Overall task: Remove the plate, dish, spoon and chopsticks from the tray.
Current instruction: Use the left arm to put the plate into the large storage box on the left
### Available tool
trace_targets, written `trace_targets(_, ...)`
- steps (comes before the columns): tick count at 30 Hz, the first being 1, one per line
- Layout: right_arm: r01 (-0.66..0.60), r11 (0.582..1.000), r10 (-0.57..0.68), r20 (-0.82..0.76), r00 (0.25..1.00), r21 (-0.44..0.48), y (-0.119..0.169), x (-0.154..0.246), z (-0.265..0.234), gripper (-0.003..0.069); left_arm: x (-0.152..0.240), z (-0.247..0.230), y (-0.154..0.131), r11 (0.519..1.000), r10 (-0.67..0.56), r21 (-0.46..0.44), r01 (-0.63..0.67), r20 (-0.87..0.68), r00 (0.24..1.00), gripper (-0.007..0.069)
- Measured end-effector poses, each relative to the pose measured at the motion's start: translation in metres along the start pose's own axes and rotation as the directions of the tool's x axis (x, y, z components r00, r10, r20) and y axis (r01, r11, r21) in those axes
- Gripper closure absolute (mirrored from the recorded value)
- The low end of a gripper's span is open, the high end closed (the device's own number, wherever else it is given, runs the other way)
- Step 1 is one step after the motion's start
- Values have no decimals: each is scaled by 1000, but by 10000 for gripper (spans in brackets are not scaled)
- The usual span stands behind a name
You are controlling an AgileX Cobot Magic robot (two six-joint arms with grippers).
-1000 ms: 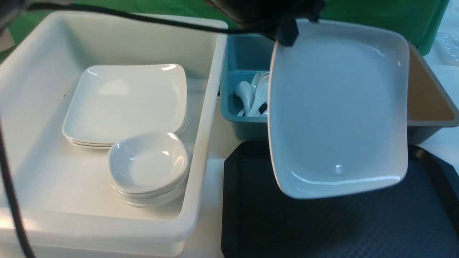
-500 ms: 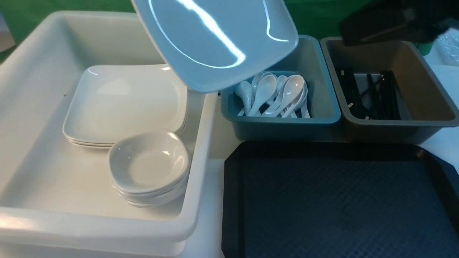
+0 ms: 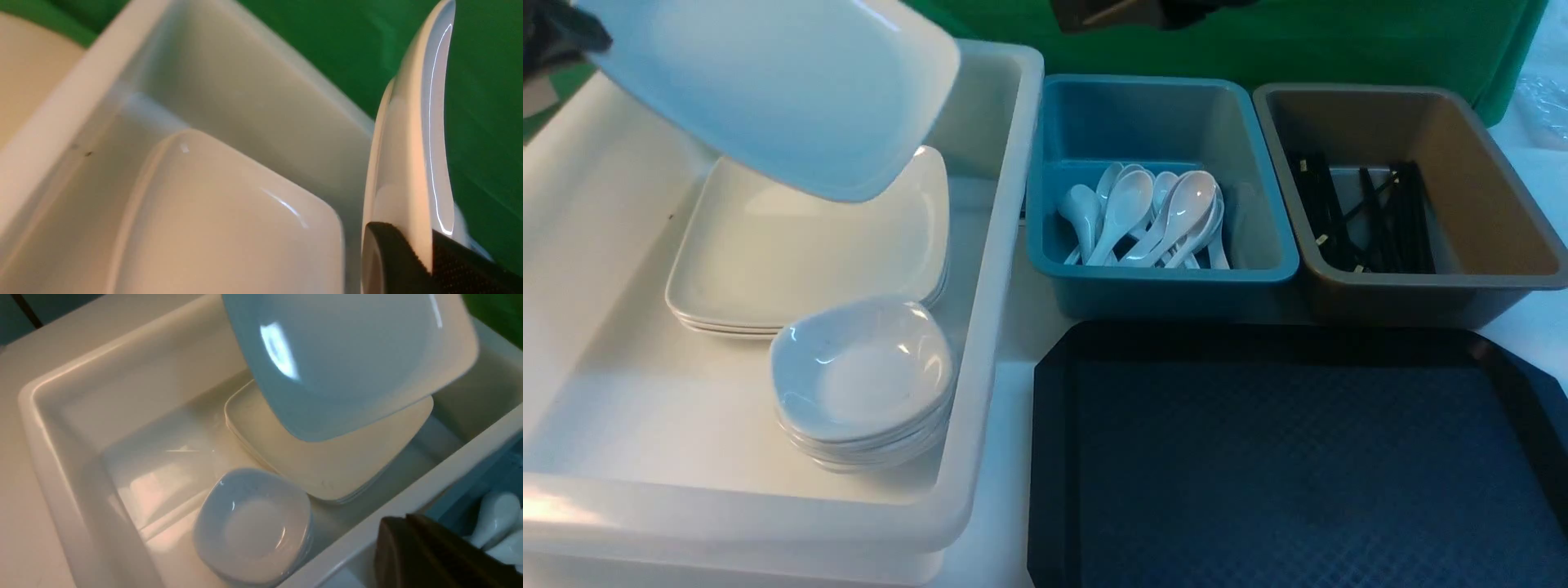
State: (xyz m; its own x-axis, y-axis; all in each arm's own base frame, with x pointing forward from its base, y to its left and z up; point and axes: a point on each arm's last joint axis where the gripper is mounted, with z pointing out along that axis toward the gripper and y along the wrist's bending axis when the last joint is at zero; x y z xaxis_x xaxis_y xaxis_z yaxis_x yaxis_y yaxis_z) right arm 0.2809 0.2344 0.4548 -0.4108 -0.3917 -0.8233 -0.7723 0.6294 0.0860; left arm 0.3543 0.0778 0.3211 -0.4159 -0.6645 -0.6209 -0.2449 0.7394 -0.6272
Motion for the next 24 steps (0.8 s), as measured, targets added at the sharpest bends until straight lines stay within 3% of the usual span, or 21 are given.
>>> trace_targets(5,2,1000,-2,-17,1000,-11,0,-1,21,632,24,12,32,992,-68,-102,71,31,997,591)
trace_targets(8,6,1000,-7,-20,1000,-23,4,-1,31,632,30,21,41,987,-107,-118,109,23,994,591)
trace_targets(24,9,999,-10,-35,999,-42,10,4,57,632,69,62,45,985,-118,-142,97,-146,982,590)
